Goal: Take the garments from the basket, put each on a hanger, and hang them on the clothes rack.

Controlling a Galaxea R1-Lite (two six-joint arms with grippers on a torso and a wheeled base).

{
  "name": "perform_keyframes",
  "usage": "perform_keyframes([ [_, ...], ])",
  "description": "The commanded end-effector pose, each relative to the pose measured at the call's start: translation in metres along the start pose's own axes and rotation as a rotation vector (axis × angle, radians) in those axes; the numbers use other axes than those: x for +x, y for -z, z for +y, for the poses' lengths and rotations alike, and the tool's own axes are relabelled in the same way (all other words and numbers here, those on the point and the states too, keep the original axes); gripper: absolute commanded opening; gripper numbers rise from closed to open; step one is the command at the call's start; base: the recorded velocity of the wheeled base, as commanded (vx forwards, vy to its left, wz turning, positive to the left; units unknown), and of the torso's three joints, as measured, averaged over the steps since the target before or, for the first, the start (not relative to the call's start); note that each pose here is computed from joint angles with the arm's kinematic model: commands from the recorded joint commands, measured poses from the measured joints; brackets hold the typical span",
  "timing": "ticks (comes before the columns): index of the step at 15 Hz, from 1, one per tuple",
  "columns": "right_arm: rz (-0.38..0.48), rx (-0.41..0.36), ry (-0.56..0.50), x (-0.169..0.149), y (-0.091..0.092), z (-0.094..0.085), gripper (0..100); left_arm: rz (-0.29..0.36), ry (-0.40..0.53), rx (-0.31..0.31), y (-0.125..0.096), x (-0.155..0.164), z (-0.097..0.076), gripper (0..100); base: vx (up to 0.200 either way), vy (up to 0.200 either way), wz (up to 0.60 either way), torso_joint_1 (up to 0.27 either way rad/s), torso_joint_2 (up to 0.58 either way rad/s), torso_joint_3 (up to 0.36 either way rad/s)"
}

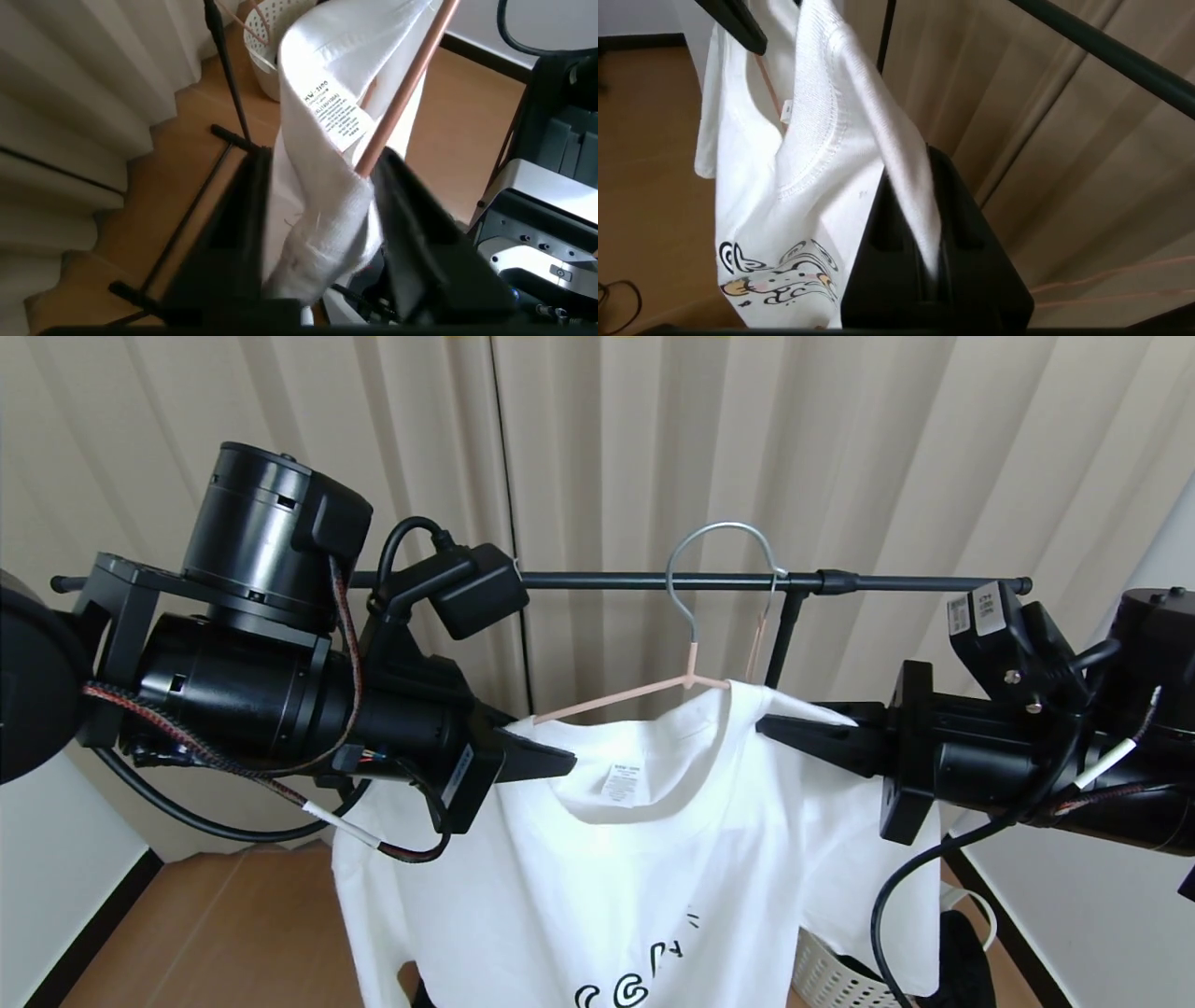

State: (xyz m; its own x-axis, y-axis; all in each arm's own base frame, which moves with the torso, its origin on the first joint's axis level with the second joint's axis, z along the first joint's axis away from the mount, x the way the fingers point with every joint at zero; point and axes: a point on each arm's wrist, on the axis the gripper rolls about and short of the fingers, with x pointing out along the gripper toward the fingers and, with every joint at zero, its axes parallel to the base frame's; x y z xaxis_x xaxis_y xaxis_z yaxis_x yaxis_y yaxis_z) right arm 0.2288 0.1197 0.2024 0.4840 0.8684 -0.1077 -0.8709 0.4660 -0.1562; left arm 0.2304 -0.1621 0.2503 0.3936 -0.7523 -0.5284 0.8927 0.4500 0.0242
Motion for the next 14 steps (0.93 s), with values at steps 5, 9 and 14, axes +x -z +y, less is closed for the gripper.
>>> perform_keyframes([
  [5,-0.015,-0.011,0.002,-0.003,-0.004,0.001,0,-0.011,-0.027,0.002,-0.002,-0.006,0.000,0,0.000,0.000,0.00,0.000,0.00,0.000],
  [9,-0.004,-0.032,0.001,-0.005,-0.001,0.003,100,-0.023,-0.040,0.005,-0.004,-0.012,-0.002,0,0.000,0.000,0.00,0.000,0.00,0.000],
  [14,0.038,-0.181,0.049,-0.015,0.010,-0.007,100,-0.090,-0.102,0.017,0.010,-0.032,-0.003,0,0.000,0.000,0.00,0.000,0.00,0.000],
])
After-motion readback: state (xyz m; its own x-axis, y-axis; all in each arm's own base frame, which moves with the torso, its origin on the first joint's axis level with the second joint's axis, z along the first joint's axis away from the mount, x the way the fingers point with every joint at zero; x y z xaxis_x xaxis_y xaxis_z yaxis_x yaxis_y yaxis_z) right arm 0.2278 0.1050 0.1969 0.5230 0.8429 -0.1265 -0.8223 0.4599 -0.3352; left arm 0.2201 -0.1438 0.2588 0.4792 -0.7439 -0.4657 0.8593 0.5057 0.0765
